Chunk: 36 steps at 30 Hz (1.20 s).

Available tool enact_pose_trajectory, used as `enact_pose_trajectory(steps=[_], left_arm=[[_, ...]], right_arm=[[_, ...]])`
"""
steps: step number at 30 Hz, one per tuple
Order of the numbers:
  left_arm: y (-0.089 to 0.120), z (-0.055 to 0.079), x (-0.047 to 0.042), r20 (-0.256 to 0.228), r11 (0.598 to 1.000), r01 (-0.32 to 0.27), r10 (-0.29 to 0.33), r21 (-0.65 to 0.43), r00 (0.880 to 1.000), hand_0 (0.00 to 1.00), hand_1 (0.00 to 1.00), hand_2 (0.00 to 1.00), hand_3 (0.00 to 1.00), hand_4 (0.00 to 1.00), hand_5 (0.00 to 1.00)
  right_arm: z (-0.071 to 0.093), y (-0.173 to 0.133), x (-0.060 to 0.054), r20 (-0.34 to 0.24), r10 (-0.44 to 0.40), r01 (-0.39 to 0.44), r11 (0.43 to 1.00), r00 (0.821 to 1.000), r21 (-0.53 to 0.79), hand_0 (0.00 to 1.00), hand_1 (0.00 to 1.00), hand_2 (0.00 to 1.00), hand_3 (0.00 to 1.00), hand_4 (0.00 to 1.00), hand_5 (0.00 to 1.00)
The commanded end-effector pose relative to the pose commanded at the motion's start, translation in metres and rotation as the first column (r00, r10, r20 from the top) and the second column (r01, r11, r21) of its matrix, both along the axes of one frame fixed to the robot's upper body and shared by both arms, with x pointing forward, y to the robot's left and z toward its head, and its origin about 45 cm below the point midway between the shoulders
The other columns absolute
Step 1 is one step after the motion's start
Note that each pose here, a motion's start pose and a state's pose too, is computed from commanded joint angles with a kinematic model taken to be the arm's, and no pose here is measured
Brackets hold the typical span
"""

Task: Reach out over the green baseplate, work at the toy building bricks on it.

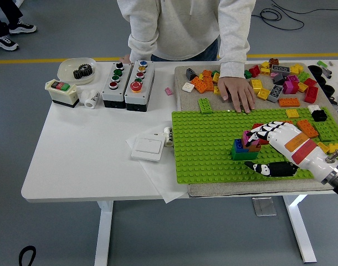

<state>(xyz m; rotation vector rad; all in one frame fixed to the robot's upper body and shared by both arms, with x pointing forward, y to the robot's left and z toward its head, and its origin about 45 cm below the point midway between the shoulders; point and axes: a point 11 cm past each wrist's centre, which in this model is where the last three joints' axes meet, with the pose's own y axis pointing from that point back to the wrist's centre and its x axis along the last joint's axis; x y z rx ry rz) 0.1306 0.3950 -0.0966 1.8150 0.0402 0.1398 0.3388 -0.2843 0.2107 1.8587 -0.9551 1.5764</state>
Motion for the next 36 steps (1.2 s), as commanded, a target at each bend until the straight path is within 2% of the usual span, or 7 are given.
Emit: enact_pose_trajectory(steps=[24, 36], left_arm=[[0.0, -0.001, -0.0041, -0.011, 1.0, 0.003, -0.003, -0.001, 1.0, 0.746, 0.743, 0.705, 0.596, 0.665, 0.604], [0.0, -0.001, -0.0038, -0.011, 1.0, 0.005, -0.005, 0.001, 1.0, 0.746, 0.741, 0.705, 0.596, 0.666, 0.604]], right_arm=[[-0.009, -0.002, -0.002, -0.025, -0.007, 0.006, 1.0, 1.0, -0.013, 0.668, 0.655, 0.701, 0.561, 0.805, 0.54], [0.004, -0.001, -0.001, 0.006, -0.008, 0.007, 1.0, 1.0, 0.024, 0.668, 0.654, 0.701, 0.561, 0.806, 0.539]])
